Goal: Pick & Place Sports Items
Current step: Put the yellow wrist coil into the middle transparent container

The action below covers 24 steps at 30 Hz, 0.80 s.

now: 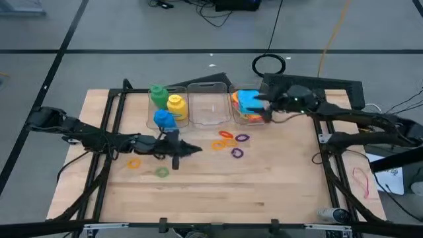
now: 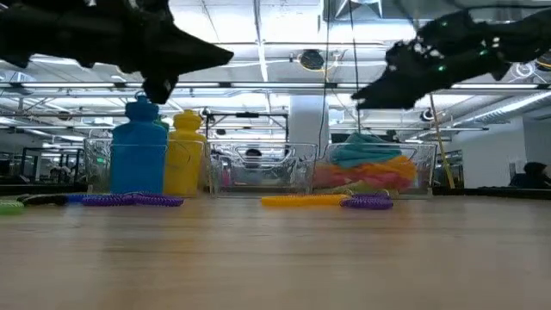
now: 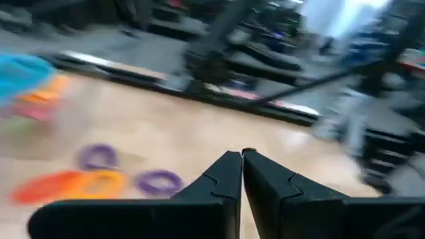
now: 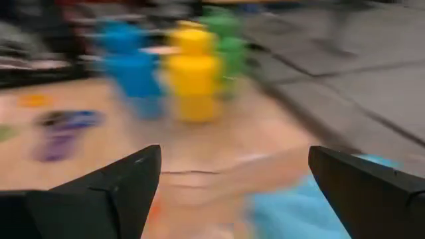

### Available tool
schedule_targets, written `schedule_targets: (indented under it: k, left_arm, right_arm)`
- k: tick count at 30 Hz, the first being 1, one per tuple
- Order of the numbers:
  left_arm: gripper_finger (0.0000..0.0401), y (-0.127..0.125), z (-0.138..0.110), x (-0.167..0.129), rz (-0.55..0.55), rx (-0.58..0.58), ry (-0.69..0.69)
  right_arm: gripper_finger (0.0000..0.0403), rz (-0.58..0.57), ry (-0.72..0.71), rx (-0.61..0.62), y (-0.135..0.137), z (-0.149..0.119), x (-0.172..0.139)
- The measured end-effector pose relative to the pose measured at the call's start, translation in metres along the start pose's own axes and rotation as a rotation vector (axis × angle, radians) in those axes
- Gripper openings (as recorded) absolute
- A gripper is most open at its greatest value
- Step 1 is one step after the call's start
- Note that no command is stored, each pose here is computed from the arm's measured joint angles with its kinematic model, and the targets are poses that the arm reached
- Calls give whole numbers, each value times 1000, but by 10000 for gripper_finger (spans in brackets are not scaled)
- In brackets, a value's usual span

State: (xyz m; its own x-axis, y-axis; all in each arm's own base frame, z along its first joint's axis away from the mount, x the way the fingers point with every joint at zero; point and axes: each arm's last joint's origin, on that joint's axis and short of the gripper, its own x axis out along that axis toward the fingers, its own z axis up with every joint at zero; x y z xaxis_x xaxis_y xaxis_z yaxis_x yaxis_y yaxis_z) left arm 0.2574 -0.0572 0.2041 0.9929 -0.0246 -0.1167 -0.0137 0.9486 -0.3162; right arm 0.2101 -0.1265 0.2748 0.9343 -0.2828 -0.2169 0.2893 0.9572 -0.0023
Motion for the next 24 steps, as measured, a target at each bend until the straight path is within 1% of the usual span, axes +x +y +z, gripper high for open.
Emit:
schedule_targets:
  k: [3, 6, 7, 9, 12, 17, 21, 24]
  left_arm:
    - [17, -1, -4, 0, -57, -18, 56]
    - [17, 0, -8, 0, -52, -10, 102]
    - [17, 1, -9, -1, -47, -7, 116]
    - [17, 2, -11, -1, -36, -2, 136]
    - [17, 3, -12, -1, -4, 2, 141]
    - [17, 5, -12, -1, 47, 7, 122]
    - [17, 6, -11, -1, 84, 27, 107]
    - [17, 7, -11, -1, 112, 61, 98]
  right_arm:
    - [290, 180, -38, -30, 27, 10, -11]
    - [290, 395, -74, -63, 56, 18, -27]
    - [290, 450, -89, -77, 64, 21, -34]
    - [290, 504, -118, -96, 76, 26, -50]
    - [290, 498, -174, -112, 82, 34, -80]
    - [290, 454, -313, -137, 78, 41, -136]
    - [290, 416, -423, -230, 76, 40, -171]
    - [290, 412, -416, -238, 75, 32, -187]
